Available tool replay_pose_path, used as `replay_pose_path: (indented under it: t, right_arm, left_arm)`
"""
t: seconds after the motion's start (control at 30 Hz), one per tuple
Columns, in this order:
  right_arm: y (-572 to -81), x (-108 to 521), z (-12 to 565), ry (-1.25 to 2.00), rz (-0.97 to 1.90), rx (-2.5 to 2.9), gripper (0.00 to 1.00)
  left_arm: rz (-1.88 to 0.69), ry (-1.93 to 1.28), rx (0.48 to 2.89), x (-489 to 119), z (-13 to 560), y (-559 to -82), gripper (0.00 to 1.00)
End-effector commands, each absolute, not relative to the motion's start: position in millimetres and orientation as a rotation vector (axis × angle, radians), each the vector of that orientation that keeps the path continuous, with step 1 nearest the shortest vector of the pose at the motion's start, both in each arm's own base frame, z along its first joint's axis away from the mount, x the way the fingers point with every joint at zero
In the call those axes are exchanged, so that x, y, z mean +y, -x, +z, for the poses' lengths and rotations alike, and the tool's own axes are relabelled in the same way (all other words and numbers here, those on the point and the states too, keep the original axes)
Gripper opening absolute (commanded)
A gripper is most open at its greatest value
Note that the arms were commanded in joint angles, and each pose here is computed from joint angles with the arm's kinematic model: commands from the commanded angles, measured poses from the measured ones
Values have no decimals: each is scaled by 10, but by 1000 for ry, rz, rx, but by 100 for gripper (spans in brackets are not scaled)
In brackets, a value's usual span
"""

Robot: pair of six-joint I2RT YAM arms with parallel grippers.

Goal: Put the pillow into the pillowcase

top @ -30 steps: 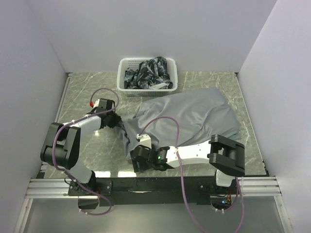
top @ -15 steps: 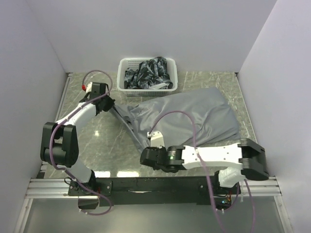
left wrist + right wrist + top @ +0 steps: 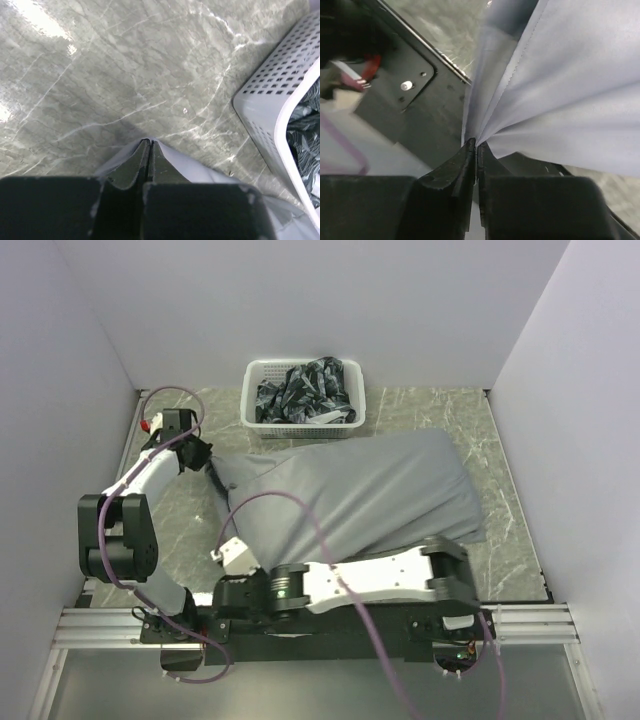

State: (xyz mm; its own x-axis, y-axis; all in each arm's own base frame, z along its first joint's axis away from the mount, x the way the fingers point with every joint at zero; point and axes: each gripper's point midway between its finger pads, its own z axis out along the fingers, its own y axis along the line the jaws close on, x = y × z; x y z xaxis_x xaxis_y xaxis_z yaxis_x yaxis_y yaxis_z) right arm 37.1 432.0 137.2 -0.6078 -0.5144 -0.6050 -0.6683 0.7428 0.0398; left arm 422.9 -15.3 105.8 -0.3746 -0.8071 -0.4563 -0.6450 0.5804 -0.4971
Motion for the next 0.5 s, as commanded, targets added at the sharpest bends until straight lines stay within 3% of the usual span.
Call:
replay_pose_path:
  t: [0.0,0.07,0.1,0.13,0.2,0.23,0.27,0.37,0.47]
  right_arm:
    - [-451,4618,1218,915,419,2360,16]
    - [-527,4606,1323,873,456,2349,24]
    - [-554,4528,1254,879,451,2363,38]
    - [-562,4545,1299,870,489,2347,46]
    - [-635,4424,1387,844,497,2331,63]
    - [-702,4366,1412,819,484,2329,66]
    - [-752,4303,1520,788,495,2317,68]
    - [-989,4081,1672,688,486,2305,73]
    - [-1264,3831,1796,591,492,2294,74]
  left_arm:
    - [-334,1099,2120,-101,1169,-4293,1]
    - [-348,1089,2120,-98,1186,-4302,1]
    - [-356,1070,2125,-107,1209,-4309,2]
    - [-357,1070,2132,-104,1196,-4303,4]
    - [-357,1065,2139,-109,1203,-4286,21]
    - [-363,1054,2131,-113,1244,-4278,27]
    - [-365,1051,2124,-111,1275,-4265,42]
    - [-338,1065,2110,-69,1330,-4173,73]
    - [-311,1083,2100,-39,1386,-4029,80]
